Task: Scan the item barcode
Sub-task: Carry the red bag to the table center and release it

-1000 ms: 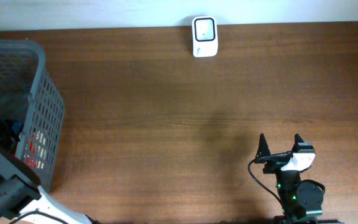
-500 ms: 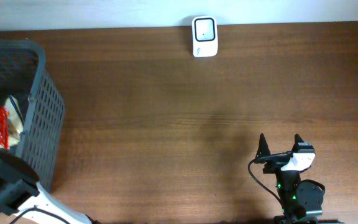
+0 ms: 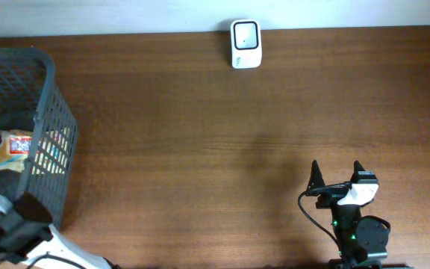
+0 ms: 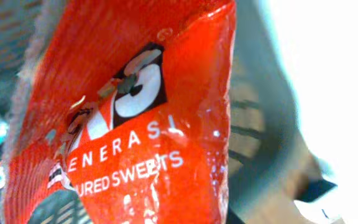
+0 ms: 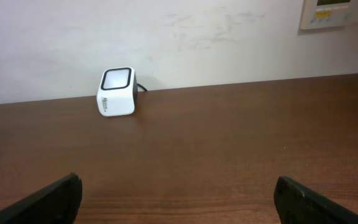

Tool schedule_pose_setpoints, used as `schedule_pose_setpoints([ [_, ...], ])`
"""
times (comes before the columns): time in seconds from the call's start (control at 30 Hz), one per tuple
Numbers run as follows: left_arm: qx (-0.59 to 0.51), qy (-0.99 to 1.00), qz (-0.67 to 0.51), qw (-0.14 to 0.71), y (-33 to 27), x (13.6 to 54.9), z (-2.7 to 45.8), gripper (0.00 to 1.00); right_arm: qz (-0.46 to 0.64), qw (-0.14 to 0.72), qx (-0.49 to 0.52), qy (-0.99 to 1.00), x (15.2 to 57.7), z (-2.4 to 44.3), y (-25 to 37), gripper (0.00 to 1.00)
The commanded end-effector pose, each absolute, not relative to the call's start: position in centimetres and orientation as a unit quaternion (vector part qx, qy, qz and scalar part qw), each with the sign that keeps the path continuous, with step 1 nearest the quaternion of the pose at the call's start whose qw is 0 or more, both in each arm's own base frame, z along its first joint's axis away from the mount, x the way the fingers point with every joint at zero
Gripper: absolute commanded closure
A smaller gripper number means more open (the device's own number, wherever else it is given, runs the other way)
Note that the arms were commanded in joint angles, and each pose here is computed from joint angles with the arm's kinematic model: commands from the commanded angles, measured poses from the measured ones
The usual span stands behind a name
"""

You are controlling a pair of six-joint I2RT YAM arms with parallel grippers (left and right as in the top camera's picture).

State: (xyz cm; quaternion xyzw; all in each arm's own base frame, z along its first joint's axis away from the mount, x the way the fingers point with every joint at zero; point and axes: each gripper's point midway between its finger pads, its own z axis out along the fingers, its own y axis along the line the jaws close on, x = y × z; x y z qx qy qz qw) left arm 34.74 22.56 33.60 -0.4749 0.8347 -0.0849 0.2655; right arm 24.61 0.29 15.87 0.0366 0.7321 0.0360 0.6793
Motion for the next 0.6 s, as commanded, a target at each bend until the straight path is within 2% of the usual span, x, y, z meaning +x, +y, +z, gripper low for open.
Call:
schedule_pose_setpoints([
  [0.0,-0.360,0.838,-0.106,0.396,14.8,34.2,43.0,1.00,0.036,0.677,0.039,0.734,24.6,15.5,0.3,0.02],
  [0.03,-0.330,0.844,-0.116,0.405,12.4,34.5,43.9,1.00,0.036,0.677,0.039,0.734,24.6,15.5,0.3,0.02],
  [0.1,-0.225,0.885,-0.166,0.373,3.3,36.3,43.2,1.00,0.036,0.677,0.039,0.734,24.6,15.5,0.3,0.02],
  [0.13,-0.152,0.909,-0.195,0.337,-2.9,37.5,41.7,1.00,0.036,0.677,0.039,0.734,24.6,15.5,0.3,0.02],
  [0.2,-0.078,0.937,-0.191,0.284,-9.7,38.6,38.2,0.99,0.036,0.677,0.039,0.734,24.6,15.5,0.3,0.02],
  [0.27,-0.001,0.970,-0.135,0.201,-17.1,39.4,31.0,0.98,0.036,0.677,0.039,0.734,24.6,15.5,0.3,0.02],
  [0.37,0.058,0.987,-0.096,0.119,-23.5,40.2,22.2,0.94,0.036,0.677,0.039,0.734,24.6,15.5,0.3,0.02],
  [0.4,0.088,0.991,-0.079,0.064,-26.9,39.9,16.3,0.91,0.036,0.677,0.039,0.734,24.6,15.5,0.3,0.02],
  [0.47,0.109,0.992,-0.062,0.021,-29.1,38.9,11.7,0.89,0.036,0.677,0.039,0.734,24.6,15.5,0.3,0.02],
  [0.5,0.127,0.990,-0.061,-0.018,-31.2,37.5,8.1,0.87,0.036,0.677,0.039,0.734,24.6,15.5,0.3,0.02],
  [0.57,0.148,0.986,-0.065,-0.048,-33.4,35.8,5.2,0.76,0.036,0.677,0.039,0.734,24.6,15.5,0.3,0.02],
])
